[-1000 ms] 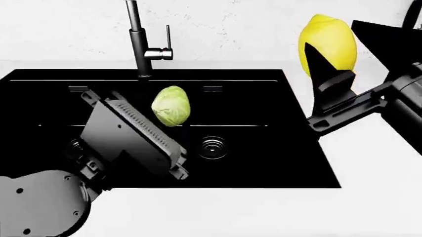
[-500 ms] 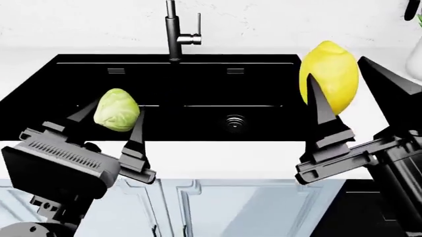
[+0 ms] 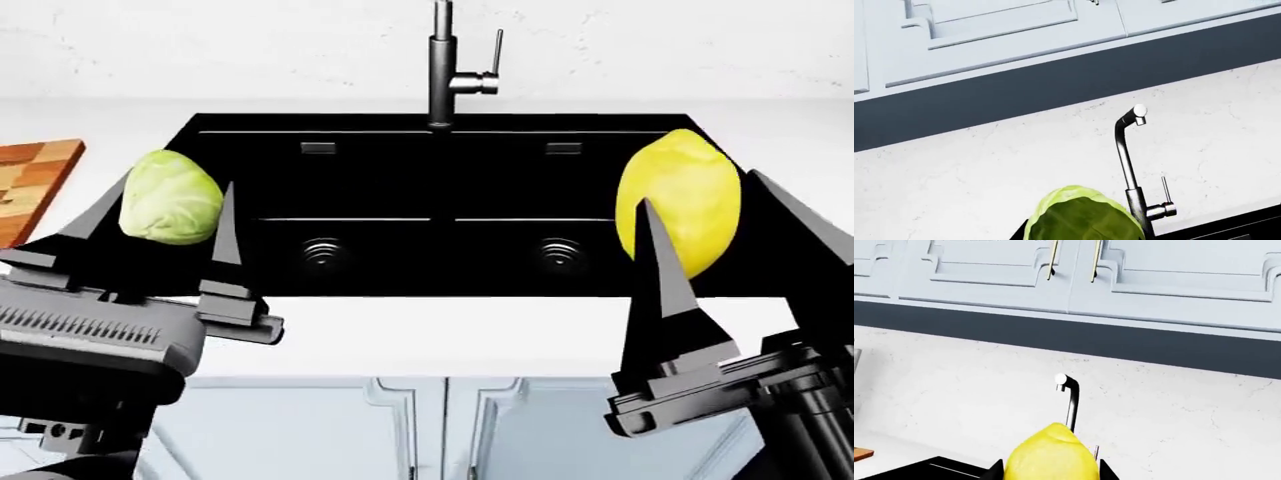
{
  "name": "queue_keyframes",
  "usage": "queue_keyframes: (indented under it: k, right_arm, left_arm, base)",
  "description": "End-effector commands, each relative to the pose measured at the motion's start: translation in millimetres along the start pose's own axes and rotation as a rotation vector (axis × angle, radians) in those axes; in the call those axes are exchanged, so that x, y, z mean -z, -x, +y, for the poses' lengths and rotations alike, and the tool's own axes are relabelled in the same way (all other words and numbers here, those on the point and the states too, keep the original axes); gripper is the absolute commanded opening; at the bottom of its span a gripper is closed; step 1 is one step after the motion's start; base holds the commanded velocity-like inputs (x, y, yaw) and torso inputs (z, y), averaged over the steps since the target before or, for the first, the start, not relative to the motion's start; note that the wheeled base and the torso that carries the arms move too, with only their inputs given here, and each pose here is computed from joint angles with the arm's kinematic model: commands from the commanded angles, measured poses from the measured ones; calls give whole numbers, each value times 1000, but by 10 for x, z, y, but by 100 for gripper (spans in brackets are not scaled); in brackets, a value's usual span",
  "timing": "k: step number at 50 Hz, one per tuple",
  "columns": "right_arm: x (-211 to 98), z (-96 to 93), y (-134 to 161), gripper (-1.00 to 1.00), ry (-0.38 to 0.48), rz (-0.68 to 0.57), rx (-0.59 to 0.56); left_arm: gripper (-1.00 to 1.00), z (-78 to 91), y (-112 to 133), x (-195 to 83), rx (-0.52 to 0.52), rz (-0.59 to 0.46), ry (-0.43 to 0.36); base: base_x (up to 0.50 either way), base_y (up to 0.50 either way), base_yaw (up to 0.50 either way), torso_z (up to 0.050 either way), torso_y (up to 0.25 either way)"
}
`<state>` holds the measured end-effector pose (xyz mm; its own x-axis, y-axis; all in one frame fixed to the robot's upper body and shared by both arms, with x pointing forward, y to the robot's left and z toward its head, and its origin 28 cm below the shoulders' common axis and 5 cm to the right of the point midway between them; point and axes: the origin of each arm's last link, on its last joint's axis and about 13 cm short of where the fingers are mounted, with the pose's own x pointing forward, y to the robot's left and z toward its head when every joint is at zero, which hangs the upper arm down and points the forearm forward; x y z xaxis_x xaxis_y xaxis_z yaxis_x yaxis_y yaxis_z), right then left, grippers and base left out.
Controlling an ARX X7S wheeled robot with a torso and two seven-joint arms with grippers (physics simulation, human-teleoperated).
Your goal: Pick the vegetables from the sink and place them on the cutting board.
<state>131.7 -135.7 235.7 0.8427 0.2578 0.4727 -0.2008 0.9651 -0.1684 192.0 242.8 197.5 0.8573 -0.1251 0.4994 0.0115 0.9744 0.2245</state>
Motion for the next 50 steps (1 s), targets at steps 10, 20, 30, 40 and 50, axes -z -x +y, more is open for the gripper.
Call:
queue_keyframes:
  k: [10,20,30,40,50]
  right_arm:
    - [16,10,11,-100,5,-26,-6]
    - [5,20,22,-100,11,-31,-14]
    - [3,28,22,-100,17,-34,-24]
    - [-2,39,25,-100,25,-34,-31]
    - [-7,44,27,-100,23,-37,-35]
  left_arm:
    - [-100,-34,-8,-10,-19,-19,13]
    - [-100,-35,0,-27,-21,-19,9]
    - [-100,-38,1,-32,-20,-22,9]
    - [-100,-38,8,-33,-34,-34,-11]
    - [-100,-45,11,-33,-30,-36,-23]
  base:
    - [71,500,0,0,0]
    - [104,500,0,0,0]
    - [157,500,0,0,0]
    - [175,501,0,0,2]
    - [175,501,0,0,0]
